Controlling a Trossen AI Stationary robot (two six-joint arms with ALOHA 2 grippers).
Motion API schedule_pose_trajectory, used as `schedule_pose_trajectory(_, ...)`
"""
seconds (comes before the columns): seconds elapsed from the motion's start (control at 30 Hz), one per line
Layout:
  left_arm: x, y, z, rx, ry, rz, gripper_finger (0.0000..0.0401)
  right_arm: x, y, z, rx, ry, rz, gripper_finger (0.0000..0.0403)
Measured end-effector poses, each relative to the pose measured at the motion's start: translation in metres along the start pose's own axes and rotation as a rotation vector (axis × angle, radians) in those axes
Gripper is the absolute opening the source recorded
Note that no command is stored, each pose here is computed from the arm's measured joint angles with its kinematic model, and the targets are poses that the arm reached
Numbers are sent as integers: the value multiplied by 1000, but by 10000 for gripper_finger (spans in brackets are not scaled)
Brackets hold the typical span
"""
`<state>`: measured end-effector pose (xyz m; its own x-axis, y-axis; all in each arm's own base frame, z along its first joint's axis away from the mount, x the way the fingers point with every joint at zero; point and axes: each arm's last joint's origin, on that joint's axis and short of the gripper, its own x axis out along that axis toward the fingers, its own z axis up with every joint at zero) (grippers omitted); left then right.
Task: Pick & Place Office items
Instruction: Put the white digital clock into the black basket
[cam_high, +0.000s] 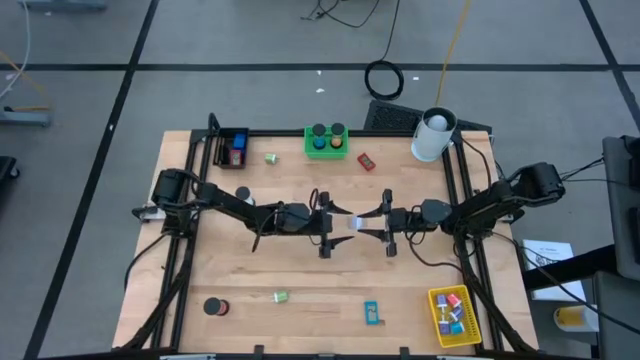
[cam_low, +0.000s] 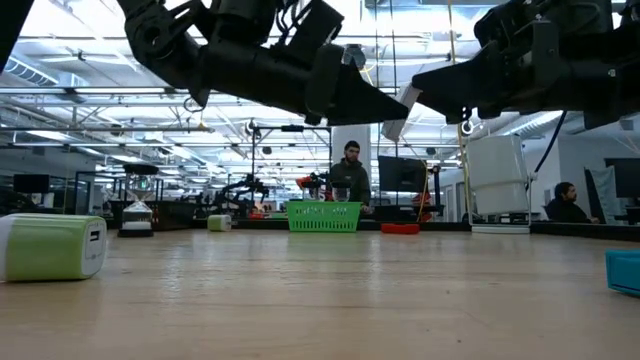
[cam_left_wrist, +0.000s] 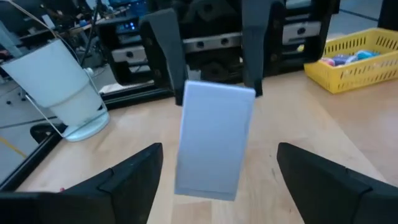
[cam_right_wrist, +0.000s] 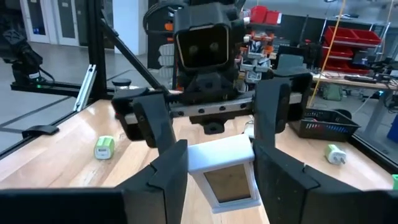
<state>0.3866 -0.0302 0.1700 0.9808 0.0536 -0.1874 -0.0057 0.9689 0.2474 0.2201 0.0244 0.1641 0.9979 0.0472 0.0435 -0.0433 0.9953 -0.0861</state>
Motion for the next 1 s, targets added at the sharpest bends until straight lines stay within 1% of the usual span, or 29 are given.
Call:
schedule_pose_trajectory(0.17, 11, -2, -5, 4, 14, 13, 300, 0, 1, 1, 26, -16, 24, 157)
schedule_pose_trajectory(0.27, 14, -2, -2, 0, 7, 15, 277, 0, 2, 1, 27, -16, 29, 155)
schedule_pose_trajectory(0.4, 14, -3, -1, 3, 1, 13, 226, 0, 2, 2, 27, -16, 31, 153)
schedule_pose_trajectory(0.53, 13, -4, -1, 9, -1, 8, 166, 0, 2, 2, 35, -17, 31, 162)
schedule_pose_trajectory(0.63, 13, -4, -2, 8, 8, 9, 161, 0, 2, 1, 53, -14, 24, 171)
schedule_pose_trajectory(0.77, 10, -2, 2, 11, 49, 42, 161, 0, 1, 2, 56, -12, -48, 190)
schedule_pose_trajectory(0.87, 2, 2, 5, 24, 136, 84, 161, -1, 2, 3, 55, -23, -104, 216)
schedule_pose_trajectory(0.93, -2, 4, 8, 33, 172, 119, 161, -1, 3, 4, 54, -28, -115, 238)
schedule_pose_trajectory(1.0, -8, 6, 10, 45, 204, 132, 161, -1, 3, 5, 52, -35, -120, 258)
